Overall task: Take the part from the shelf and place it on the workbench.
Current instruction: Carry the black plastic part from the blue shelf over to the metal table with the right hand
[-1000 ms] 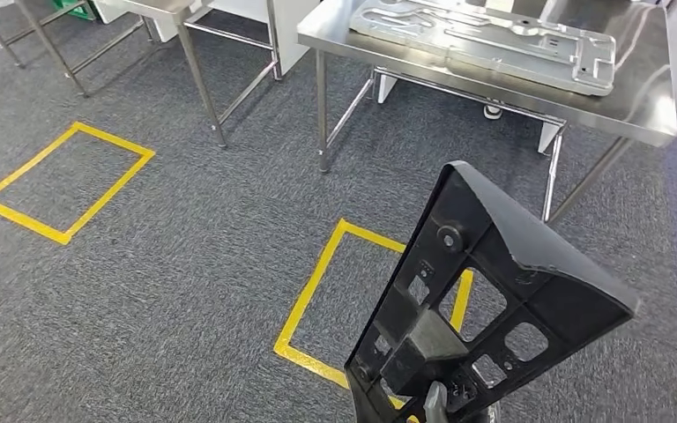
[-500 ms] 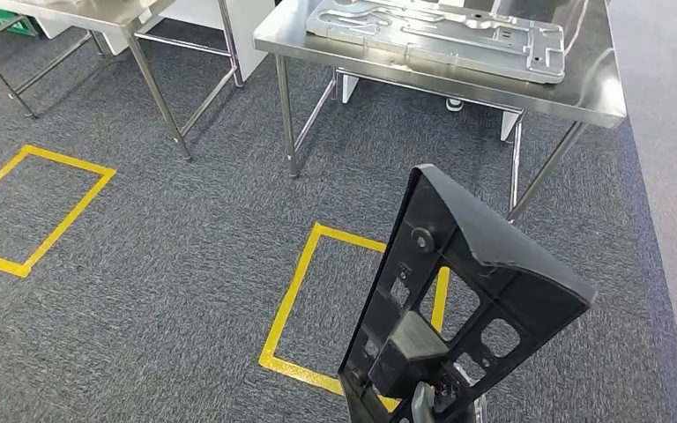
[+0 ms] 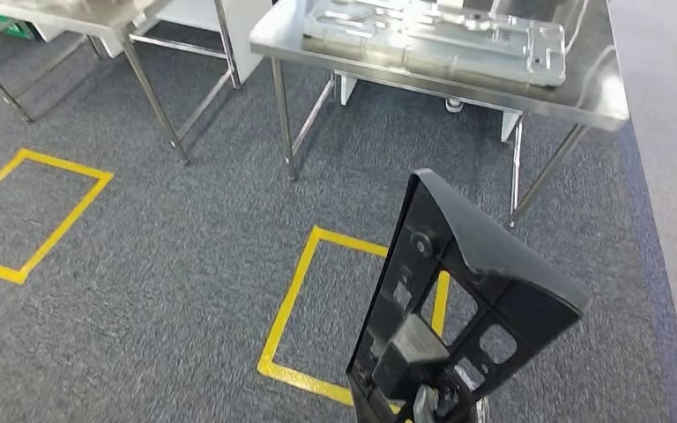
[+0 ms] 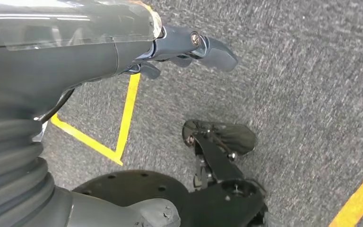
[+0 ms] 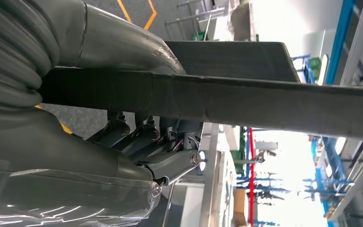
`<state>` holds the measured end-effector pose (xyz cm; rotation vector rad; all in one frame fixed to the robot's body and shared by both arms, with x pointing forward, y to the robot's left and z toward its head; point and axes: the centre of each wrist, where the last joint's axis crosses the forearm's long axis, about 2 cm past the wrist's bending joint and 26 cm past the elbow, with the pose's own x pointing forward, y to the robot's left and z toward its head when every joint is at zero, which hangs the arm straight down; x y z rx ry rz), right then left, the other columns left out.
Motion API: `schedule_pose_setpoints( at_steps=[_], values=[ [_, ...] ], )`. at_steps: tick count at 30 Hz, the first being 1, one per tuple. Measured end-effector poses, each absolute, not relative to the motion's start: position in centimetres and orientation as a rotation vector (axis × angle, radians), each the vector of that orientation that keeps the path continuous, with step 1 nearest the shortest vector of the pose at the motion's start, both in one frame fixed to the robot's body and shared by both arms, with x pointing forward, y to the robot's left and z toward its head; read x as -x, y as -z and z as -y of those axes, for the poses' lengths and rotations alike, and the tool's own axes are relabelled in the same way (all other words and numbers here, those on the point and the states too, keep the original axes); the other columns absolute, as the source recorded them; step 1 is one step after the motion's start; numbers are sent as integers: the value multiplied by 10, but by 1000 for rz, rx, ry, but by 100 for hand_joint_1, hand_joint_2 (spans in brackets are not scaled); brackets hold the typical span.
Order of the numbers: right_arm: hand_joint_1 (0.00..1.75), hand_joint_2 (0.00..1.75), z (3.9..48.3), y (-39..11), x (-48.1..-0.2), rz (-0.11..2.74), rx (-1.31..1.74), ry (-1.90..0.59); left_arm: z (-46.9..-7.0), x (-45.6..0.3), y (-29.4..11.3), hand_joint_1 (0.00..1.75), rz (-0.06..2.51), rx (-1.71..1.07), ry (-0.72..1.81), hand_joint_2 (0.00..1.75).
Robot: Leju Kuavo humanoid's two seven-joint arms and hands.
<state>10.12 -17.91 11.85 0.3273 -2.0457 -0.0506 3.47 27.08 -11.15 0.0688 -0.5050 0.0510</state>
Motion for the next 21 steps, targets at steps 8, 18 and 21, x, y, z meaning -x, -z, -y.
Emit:
schedule_pose_setpoints(
  at_steps=[8, 18, 21],
  values=[
    [175, 175, 178, -119, -101, 2048, -330, 47, -271, -31, 112, 0, 497, -68, -48, 175],
    [175, 175, 178, -120, -103, 2060, -306, 34, -273, -32, 112, 0, 496, -68, -42, 175],
    [175, 175, 179, -120, -103, 2063, -301, 27, -273, -33, 112, 0, 497, -66, -41, 175]
  ],
)
